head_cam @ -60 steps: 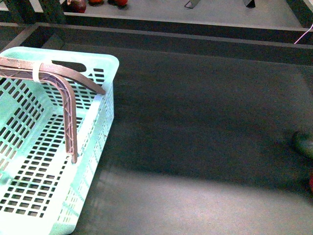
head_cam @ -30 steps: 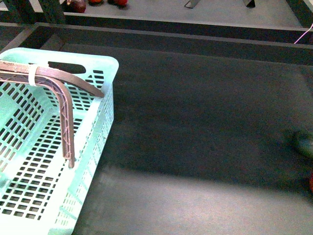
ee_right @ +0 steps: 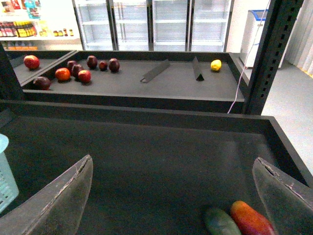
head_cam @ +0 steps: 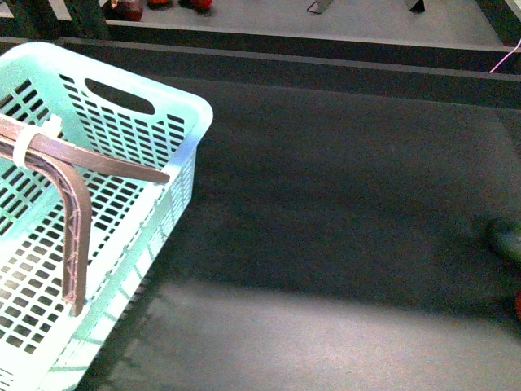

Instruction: Pick apple with right arm and hold basket with left

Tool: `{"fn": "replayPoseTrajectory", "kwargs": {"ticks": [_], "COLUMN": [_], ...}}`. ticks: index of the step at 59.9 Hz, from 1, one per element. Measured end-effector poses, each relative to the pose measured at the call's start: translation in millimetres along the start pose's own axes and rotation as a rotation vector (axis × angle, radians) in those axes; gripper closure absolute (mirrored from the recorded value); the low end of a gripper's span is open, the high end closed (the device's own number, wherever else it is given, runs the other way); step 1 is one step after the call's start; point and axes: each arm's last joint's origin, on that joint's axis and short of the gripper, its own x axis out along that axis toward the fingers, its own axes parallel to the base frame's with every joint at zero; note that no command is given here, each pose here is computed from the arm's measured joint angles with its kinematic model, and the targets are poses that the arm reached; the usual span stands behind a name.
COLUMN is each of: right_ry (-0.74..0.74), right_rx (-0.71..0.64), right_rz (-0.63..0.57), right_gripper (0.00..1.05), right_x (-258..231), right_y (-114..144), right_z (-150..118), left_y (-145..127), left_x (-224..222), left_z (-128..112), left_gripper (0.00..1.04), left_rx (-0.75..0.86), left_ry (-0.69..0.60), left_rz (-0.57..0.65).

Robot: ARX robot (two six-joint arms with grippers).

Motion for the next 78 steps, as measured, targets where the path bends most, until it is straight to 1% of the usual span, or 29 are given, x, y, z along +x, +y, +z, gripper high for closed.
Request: {"fn": "replayPoseTrajectory", "kwargs": {"ticks": [7, 14, 32, 38, 43, 45, 55, 56, 61, 65, 73, 78], "right_ry": [0.0, 0.0, 0.0, 0.0, 0.0, 0.0, 0.0, 0.0, 0.0, 0.0, 0.0, 0.0], "right_rx": [0.0, 0.0, 0.0, 0.0, 0.0, 0.0, 0.0, 0.0, 0.0, 0.0, 0.0, 0.0], "right_rz": [0.0, 0.0, 0.0, 0.0, 0.0, 0.0, 0.0, 0.0, 0.0, 0.0, 0.0, 0.0], "right_gripper": [0.09, 0.09, 0.09, 0.09, 0.09, 0.09, 0.09, 0.09, 0.09, 0.09, 0.09, 0.09], "right_x": [0.0, 0.0, 0.0, 0.0, 0.0, 0.0, 0.0, 0.0, 0.0, 0.0, 0.0, 0.0], "right_y": [0.0, 0.0, 0.0, 0.0, 0.0, 0.0, 0.0, 0.0, 0.0, 0.0, 0.0, 0.0], "right_z": [0.0, 0.0, 0.0, 0.0, 0.0, 0.0, 0.0, 0.0, 0.0, 0.0, 0.0, 0.0], "left_y": [-11.9, -27.5, -88.2, -102.4, -113.5, -115.7, -126.5, -127.8, -133.0, -137.3, -141.3, -142.2], "left_x": [-21.5, -31.2, -32.5, -29.2, -27.3, -26.6, -28.1, -28.3, -30.2, -32.3, -37.1, -37.9], "left_z": [-6.3, -20.7, -74.1, -91.0, -110.7, -115.9, -157.9, -166.1, -191.9, -208.5, -230.0, -235.7], "left_gripper": [0.89, 0.89, 0.89, 0.89, 0.89, 0.89, 0.89, 0.89, 0.89, 0.89, 0.89, 0.89], "left_rx": [0.049, 0.109, 0.236, 0.263, 0.29, 0.298, 0.37, 0.385, 0.431, 0.46, 0.496, 0.505], "left_ry": [-0.005, 0.021, 0.133, 0.163, 0.203, 0.216, 0.306, 0.323, 0.373, 0.407, 0.451, 0.465], "left_rz": [-0.035, -0.058, -0.16, -0.176, -0.192, -0.195, -0.206, -0.206, -0.215, -0.226, -0.246, -0.251]}}
